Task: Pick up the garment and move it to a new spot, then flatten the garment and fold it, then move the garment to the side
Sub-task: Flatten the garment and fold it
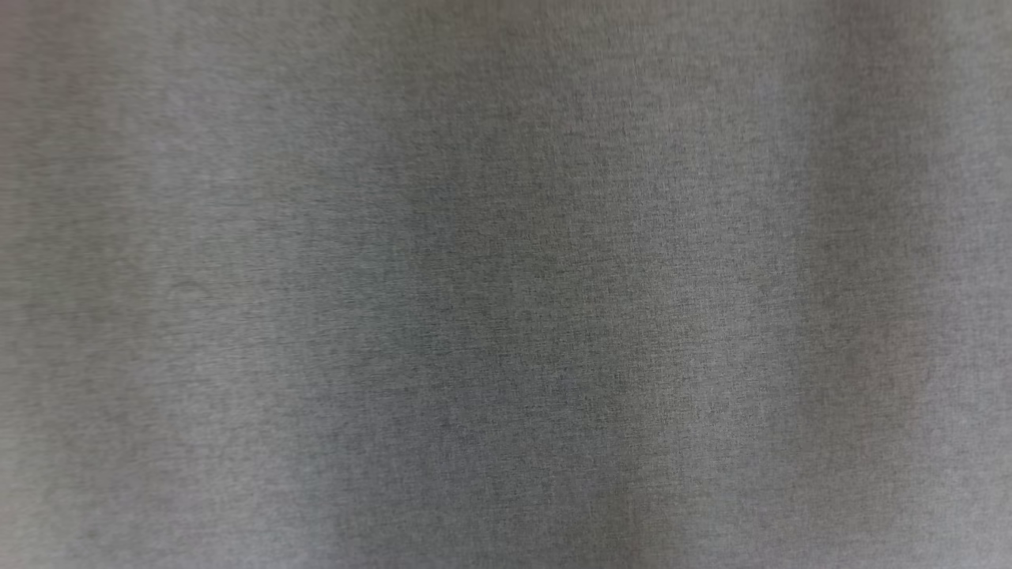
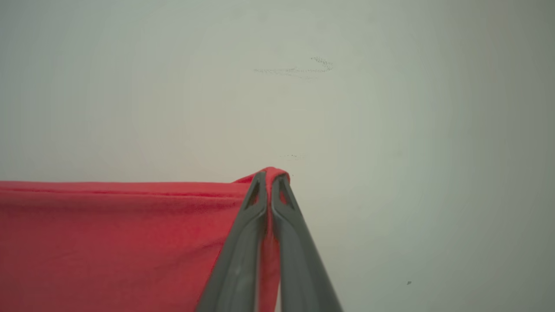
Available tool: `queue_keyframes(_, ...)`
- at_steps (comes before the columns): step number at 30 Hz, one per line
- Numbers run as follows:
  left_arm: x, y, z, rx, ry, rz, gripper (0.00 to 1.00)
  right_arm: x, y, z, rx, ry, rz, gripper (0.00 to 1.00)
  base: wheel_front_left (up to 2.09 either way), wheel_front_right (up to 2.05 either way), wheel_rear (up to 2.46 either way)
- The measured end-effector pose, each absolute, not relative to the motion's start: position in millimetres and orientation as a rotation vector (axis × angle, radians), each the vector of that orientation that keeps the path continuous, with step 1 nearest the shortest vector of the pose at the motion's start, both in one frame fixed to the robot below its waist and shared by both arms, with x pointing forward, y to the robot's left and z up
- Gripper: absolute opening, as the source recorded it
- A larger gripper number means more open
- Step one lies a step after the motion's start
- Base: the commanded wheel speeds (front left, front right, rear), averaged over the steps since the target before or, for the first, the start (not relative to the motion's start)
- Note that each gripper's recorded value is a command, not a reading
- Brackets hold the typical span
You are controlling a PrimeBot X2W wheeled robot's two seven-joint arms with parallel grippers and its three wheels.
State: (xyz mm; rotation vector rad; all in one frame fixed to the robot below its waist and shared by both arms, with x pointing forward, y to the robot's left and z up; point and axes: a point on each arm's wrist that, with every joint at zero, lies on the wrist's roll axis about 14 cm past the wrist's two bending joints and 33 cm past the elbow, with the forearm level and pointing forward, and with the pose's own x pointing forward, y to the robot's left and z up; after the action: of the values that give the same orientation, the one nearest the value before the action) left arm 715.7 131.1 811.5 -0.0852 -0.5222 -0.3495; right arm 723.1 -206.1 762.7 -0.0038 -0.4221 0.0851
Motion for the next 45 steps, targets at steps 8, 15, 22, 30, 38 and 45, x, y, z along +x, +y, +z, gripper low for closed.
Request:
queue_keyframes(8,743.2,121.9,791.9,-0.093,-0.487,-0.349,0.0,743.7,-213.9,751.7,-0.019,-0.398,0.051,0.0,0.0,0.0,0.0)
queue_keyframes(15,760.3,119.0,762.7,-0.085,-0.443,-0.346,0.0,756.1,-220.7,725.0,-0.022,-0.352,0.028,0.0,0.0,0.0,0.0)
queue_keyframes(22,767.3,118.1,749.1,-0.085,-0.422,-0.348,0.0,762.3,-224.1,711.2,-0.035,-0.325,0.015,0.0,0.0,0.0,0.0)
queue_keyframes(30,769.1,118.9,743.0,-0.068,-0.422,-0.35,0.0,765.6,-219.7,707.9,-0.033,-0.33,0.02,0.0,0.0,0.0,0.0)
queue_keyframes(38,756.4,115.3,726.8,-0.11,-0.411,-0.386,0.0,755.4,-203.2,693.5,-0.046,-0.314,0.059,0.0,0.0,0.0,0.0)
queue_keyframes(45,730.6,135.3,686.8,-0.157,-0.339,-0.394,0.0,729.0,-182.6,665.7,0.009,-0.283,0.12,0.0,0.0,0.0,0.0)
